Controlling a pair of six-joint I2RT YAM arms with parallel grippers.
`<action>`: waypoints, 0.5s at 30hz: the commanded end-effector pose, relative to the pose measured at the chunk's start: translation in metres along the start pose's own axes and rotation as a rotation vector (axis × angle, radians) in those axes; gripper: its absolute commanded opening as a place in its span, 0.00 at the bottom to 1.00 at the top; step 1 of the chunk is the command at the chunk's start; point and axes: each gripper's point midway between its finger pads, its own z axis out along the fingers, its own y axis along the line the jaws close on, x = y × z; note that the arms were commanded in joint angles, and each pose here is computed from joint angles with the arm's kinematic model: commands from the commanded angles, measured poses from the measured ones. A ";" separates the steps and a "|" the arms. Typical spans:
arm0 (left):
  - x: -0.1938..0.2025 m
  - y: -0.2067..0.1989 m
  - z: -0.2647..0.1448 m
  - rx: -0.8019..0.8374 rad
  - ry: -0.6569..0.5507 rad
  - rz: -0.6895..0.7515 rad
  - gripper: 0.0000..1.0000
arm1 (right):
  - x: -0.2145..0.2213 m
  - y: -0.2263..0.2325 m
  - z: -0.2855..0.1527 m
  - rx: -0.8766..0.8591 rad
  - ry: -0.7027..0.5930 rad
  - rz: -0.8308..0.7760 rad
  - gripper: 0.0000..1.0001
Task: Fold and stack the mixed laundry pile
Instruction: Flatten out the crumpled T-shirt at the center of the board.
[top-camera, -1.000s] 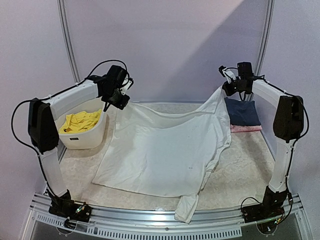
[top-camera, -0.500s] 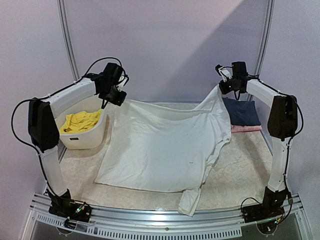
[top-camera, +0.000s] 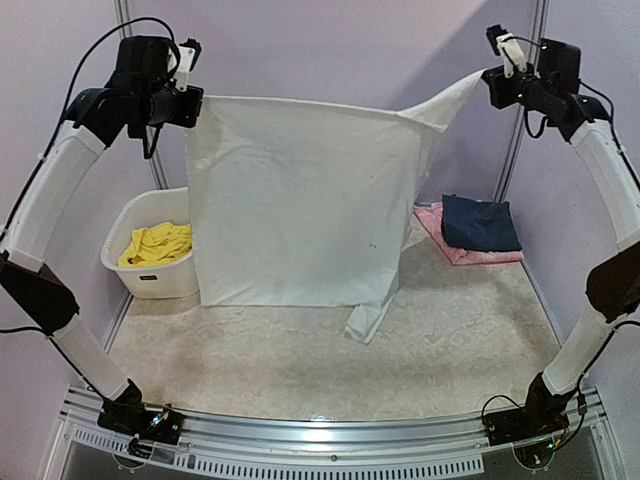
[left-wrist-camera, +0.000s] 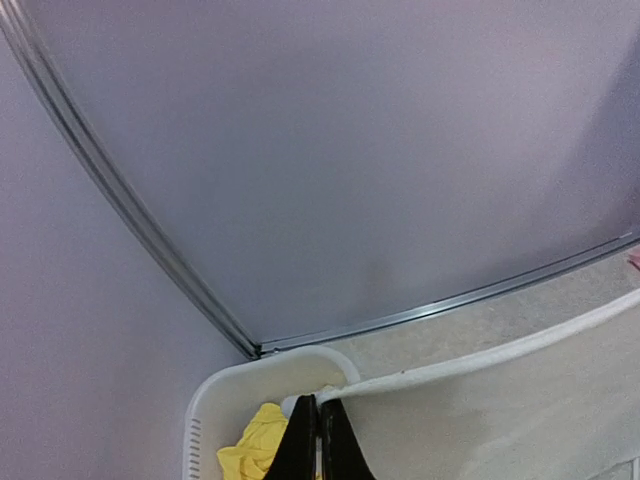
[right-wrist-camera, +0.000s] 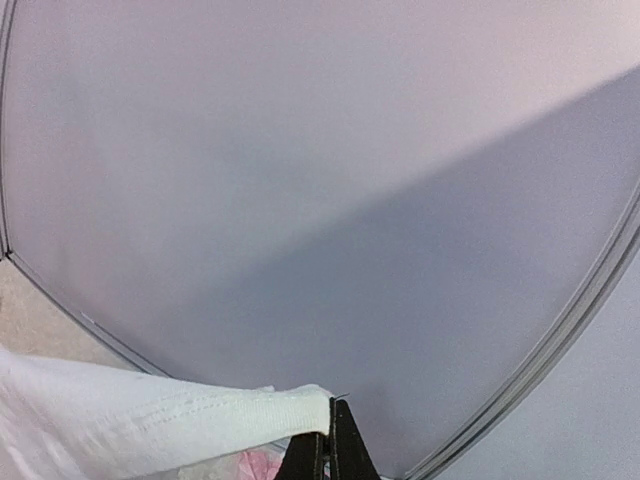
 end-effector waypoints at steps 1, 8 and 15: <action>0.020 0.045 0.000 -0.212 0.083 0.110 0.00 | 0.004 -0.001 -0.016 0.013 0.046 0.029 0.00; 0.021 0.051 -0.025 -0.113 0.053 -0.023 0.00 | -0.002 0.006 -0.042 -0.018 0.042 0.075 0.00; -0.012 0.065 -0.100 -0.008 -0.090 -0.108 0.00 | -0.052 0.010 -0.107 -0.065 -0.058 0.007 0.00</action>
